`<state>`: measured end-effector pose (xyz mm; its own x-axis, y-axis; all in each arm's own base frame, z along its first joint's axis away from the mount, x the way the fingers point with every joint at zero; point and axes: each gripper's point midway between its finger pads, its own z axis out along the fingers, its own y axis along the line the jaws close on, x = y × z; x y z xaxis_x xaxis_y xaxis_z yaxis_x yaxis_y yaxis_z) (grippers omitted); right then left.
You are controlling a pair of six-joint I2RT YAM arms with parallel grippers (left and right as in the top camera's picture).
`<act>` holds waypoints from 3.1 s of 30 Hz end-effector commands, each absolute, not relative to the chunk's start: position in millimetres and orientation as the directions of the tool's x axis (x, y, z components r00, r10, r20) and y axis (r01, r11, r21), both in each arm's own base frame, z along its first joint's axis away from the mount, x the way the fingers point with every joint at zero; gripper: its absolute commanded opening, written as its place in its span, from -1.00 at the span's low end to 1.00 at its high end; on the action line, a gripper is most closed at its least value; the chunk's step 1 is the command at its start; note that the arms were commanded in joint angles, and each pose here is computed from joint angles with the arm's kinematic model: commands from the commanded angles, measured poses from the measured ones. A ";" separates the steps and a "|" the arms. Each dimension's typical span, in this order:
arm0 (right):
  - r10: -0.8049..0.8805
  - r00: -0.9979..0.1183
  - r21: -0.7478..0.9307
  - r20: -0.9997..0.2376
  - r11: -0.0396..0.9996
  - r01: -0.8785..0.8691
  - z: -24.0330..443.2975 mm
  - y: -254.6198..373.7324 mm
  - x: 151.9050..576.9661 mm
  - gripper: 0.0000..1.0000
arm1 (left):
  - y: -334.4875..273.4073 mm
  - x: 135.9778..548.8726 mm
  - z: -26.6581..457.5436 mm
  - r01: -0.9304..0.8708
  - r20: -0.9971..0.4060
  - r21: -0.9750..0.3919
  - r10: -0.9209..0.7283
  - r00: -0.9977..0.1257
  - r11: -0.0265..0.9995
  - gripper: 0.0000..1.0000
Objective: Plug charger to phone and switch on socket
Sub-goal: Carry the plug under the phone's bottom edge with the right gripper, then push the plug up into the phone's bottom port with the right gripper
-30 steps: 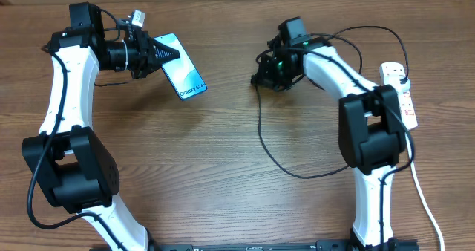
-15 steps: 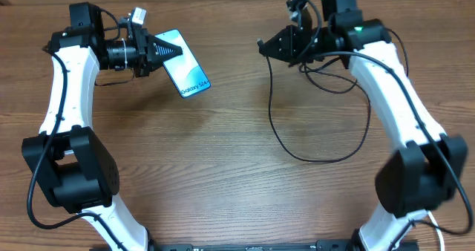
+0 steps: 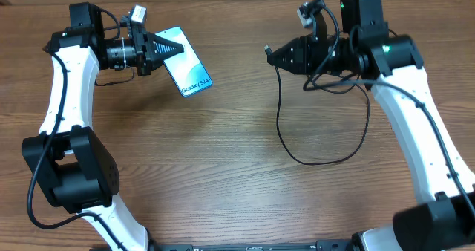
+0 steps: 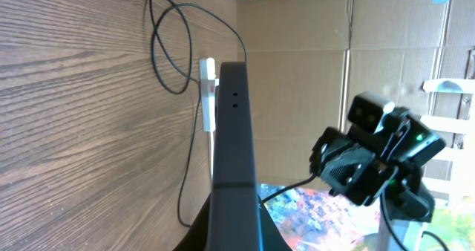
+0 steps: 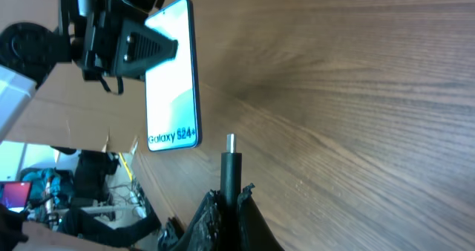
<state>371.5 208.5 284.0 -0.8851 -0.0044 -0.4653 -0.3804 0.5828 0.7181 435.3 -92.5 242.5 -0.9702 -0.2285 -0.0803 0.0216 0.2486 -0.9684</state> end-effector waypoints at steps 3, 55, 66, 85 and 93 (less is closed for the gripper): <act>0.065 -0.884 0.753 -0.463 0.554 -0.354 280.8 202.5 346.9 -0.92 | -100.8 430.9 252.7 0.049 -0.087 -0.981 -0.200 -0.976 0.187 -0.92; 0.207 -0.895 0.894 -0.396 0.310 -0.324 275.9 281.7 309.6 -0.92 | -164.3 456.6 293.7 0.009 -0.019 -0.996 -0.118 -0.993 0.083 -0.92; 0.207 -0.895 0.894 -0.396 0.310 -0.324 276.0 281.7 309.6 -0.92 | -177.6 456.8 294.7 0.043 -0.053 -0.995 -0.106 -0.993 0.095 -0.91; 0.208 -0.893 0.893 -0.399 0.308 -0.327 276.7 281.8 309.8 -0.92 | -186.0 441.4 307.2 0.077 -0.078 -0.997 -0.011 -0.997 0.031 -0.92; 0.205 -0.894 0.894 -0.399 0.306 -0.329 277.0 282.1 309.2 -0.92 | -189.3 440.2 307.4 0.083 -0.083 -0.996 -0.003 -0.997 0.030 -0.91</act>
